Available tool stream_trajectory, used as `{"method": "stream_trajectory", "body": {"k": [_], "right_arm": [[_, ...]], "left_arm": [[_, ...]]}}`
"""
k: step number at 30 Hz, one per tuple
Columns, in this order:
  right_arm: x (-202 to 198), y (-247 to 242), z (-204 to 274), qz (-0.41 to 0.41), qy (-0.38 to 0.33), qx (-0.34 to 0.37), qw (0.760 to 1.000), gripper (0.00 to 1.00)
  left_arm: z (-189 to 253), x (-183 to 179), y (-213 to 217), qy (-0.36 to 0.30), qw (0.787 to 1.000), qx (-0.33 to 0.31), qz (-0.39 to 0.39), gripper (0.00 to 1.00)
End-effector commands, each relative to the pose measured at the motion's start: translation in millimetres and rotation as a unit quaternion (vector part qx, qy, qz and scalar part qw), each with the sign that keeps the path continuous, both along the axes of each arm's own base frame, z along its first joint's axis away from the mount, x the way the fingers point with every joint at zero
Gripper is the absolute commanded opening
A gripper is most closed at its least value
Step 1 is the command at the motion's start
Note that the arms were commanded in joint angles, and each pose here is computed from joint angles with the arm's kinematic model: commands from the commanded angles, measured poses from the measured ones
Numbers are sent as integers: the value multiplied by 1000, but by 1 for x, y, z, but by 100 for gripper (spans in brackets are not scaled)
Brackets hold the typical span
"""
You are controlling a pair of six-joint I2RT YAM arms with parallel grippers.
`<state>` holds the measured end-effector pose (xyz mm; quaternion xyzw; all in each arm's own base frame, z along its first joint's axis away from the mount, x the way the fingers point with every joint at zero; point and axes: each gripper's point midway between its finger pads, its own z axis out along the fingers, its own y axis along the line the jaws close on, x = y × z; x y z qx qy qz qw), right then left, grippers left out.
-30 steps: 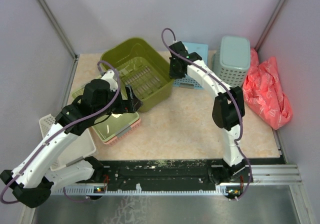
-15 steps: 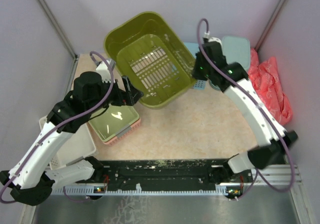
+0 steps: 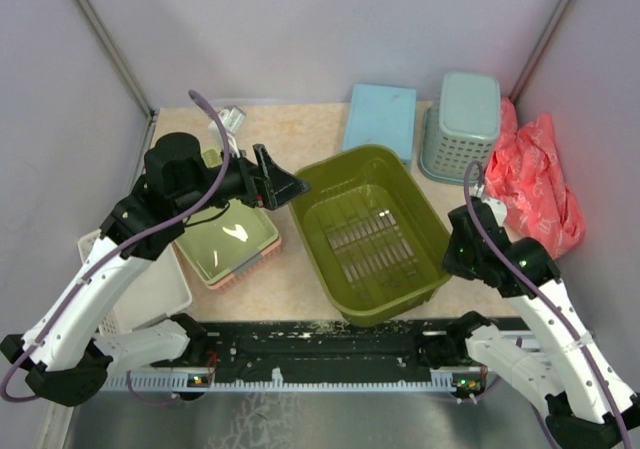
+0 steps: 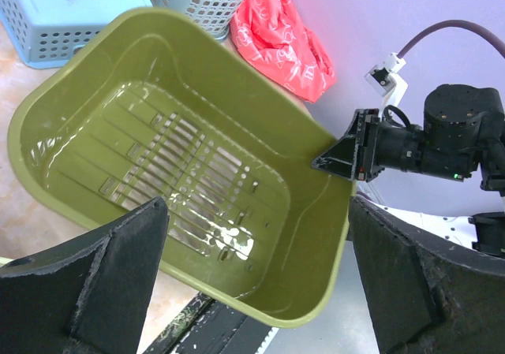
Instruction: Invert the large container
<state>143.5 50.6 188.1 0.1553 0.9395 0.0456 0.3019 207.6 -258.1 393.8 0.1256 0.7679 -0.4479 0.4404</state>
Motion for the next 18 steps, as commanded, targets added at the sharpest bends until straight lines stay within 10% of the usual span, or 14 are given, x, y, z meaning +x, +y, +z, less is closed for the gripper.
{"method": "stream_trajectory", "body": {"k": [1,6,18], "right_arm": [[19,17,21,-21,-45,56,997,44],[31,20,68,41,-94,36,994,64],[8,197,91,269,-116,84,952,68]], "left_arm": [[29,-3,-4,-11,999,-43,-6,100],[-1,14,14,59,995,-6,83,100],[-70,65,99,202,952,9,230,99]]}}
